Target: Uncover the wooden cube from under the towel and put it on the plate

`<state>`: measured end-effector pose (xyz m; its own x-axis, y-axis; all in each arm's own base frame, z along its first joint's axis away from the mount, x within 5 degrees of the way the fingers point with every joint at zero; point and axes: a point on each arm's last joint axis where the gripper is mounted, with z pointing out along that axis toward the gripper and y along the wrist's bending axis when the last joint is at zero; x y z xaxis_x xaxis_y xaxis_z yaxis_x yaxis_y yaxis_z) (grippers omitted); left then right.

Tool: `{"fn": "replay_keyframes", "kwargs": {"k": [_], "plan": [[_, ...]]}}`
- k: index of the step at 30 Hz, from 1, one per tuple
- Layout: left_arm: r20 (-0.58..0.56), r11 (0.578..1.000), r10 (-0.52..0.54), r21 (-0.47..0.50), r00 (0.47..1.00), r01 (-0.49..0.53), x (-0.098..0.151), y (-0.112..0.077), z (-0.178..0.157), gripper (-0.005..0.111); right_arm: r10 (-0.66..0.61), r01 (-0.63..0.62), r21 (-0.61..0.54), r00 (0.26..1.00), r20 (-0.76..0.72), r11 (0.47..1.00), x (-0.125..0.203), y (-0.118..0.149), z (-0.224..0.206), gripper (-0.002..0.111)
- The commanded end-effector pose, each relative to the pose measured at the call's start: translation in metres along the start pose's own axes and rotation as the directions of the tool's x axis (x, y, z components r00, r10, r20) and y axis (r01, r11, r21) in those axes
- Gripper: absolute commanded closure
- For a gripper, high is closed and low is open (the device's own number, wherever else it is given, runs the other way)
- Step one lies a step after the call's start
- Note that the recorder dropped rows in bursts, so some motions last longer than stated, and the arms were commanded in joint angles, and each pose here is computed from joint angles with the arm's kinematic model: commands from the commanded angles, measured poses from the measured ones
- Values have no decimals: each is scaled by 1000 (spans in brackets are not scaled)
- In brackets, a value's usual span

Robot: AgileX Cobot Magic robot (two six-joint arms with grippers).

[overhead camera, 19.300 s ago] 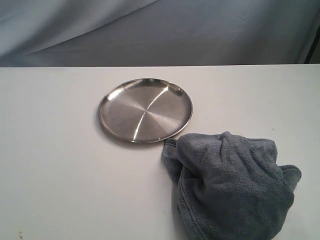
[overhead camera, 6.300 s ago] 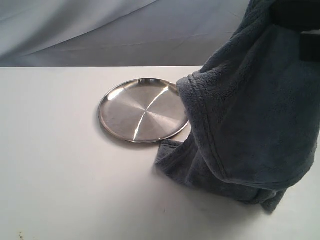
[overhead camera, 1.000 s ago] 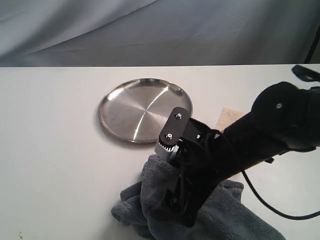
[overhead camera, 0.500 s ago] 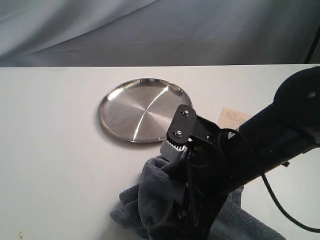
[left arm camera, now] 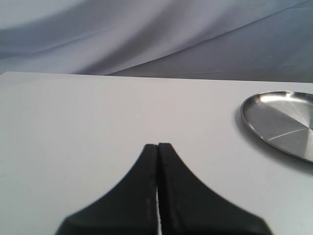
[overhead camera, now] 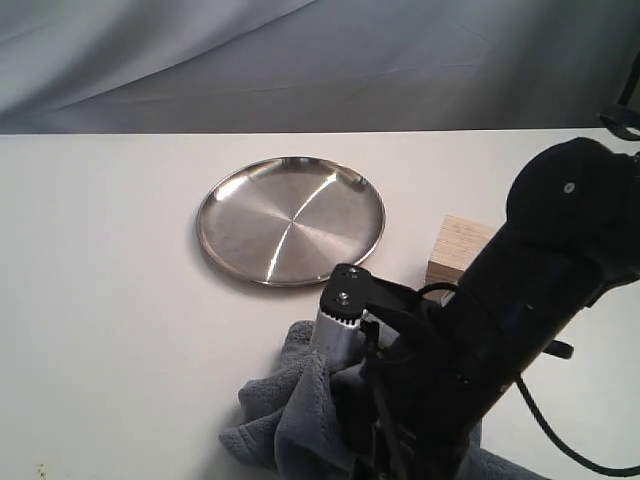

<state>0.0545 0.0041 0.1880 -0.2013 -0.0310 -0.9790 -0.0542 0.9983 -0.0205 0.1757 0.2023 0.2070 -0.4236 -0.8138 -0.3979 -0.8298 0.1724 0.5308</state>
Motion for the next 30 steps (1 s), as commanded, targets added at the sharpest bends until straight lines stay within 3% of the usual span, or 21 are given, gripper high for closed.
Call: {"fn": "replay_keyframes", "kwargs": {"k": [1,3,5,11,17,22,23,25,30], "plan": [[6,1000,0,6,1000,0,1,0,0,107,-67,70,184,998,-22,980,2,-2,-15,5],[6,1000,0,6,1000,0,1,0,0,107,-58,36,350,997,52,936,-4,-10,-25,5],[6,1000,0,6,1000,0,1,0,0,107,-24,-23,385,993,118,923,-8,-11,-28,5],[6,1000,0,6,1000,0,1,0,0,107,-33,28,171,999,28,985,-1,9,-22,5],[6,1000,0,6,1000,0,1,0,0,107,-34,36,101,999,-23,994,4,15,-21,5],[6,1000,0,6,1000,0,1,0,0,107,-57,51,115,997,46,992,-2,14,-21,5],[6,1000,0,6,1000,0,1,0,0,107,-47,42,50,994,94,998,-6,20,-21,5],[6,1000,0,6,1000,0,1,0,0,107,-178,188,-48,971,160,981,-11,31,-22,5],[6,1000,0,6,1000,0,1,0,0,107,-264,230,161,936,234,960,-18,31,-37,5]]}}
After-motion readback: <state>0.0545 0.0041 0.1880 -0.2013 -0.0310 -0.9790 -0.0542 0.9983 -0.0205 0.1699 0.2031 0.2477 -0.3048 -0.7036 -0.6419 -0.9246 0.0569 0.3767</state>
